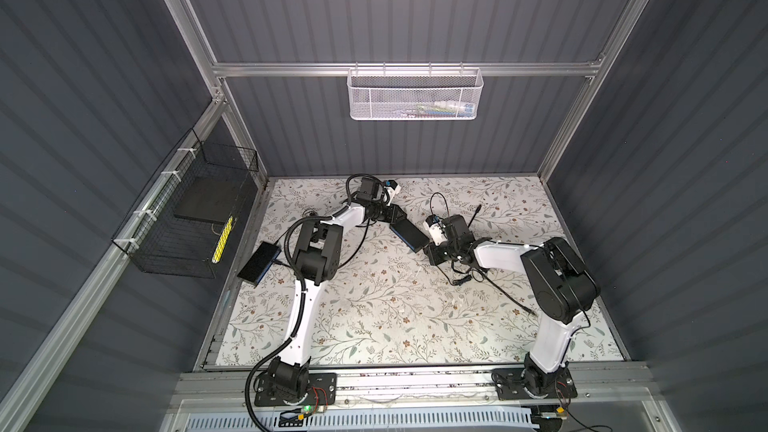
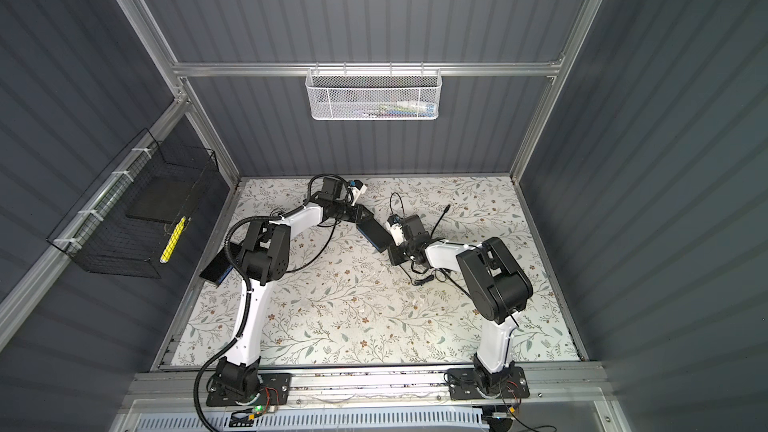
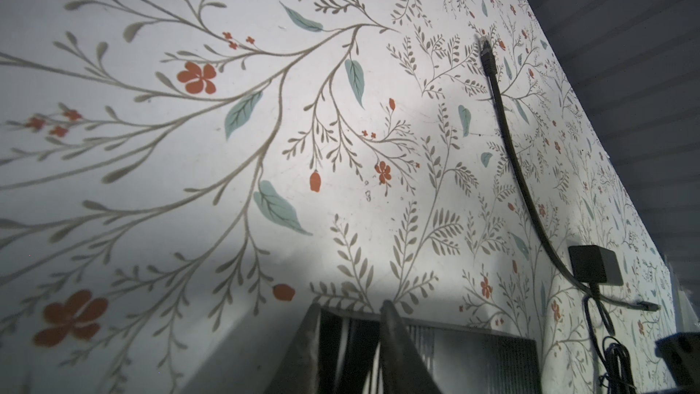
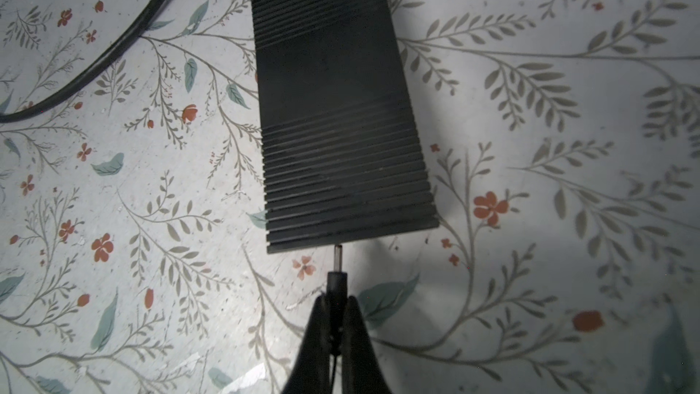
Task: Insert the plug into the switch port
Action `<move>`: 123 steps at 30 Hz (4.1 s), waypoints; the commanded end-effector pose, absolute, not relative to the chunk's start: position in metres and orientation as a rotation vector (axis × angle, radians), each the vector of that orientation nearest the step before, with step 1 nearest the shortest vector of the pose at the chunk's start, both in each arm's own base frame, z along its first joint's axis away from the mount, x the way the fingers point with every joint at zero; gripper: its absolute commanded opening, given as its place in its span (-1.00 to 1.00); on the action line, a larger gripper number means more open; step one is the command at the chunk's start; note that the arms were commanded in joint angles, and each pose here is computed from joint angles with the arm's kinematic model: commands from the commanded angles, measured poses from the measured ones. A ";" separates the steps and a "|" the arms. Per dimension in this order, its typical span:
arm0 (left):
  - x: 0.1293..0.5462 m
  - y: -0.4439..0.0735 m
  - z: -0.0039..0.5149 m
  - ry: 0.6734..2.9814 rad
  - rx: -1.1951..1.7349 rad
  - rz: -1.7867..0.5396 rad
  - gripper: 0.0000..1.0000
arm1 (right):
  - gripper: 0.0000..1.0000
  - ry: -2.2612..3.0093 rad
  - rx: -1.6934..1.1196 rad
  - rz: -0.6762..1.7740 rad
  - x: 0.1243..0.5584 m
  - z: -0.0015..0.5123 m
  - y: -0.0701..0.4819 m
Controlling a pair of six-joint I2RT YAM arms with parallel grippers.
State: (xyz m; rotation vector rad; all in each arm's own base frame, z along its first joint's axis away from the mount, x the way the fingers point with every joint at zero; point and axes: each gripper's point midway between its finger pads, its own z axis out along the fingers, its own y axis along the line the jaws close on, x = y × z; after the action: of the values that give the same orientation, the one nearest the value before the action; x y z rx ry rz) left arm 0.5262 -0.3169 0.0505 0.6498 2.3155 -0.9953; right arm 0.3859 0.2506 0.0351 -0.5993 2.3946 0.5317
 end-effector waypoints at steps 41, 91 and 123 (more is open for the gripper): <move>0.522 -0.316 0.035 2.360 0.662 -1.025 -0.44 | -0.96 2.401 -0.614 0.562 0.389 0.028 0.264; 0.511 -0.327 0.033 2.357 0.685 -1.068 -0.44 | -0.98 2.375 -0.568 0.533 0.407 0.039 0.270; 0.464 -0.348 0.011 2.403 0.780 -1.203 -0.46 | -1.00 2.297 -0.549 0.521 0.432 0.057 0.278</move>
State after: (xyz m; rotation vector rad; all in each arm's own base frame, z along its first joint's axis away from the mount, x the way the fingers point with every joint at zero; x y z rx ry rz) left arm 0.5283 -0.3257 0.0483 0.7000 2.2289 -1.0331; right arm 0.3970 0.2642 0.0297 -0.5764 2.4463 0.5227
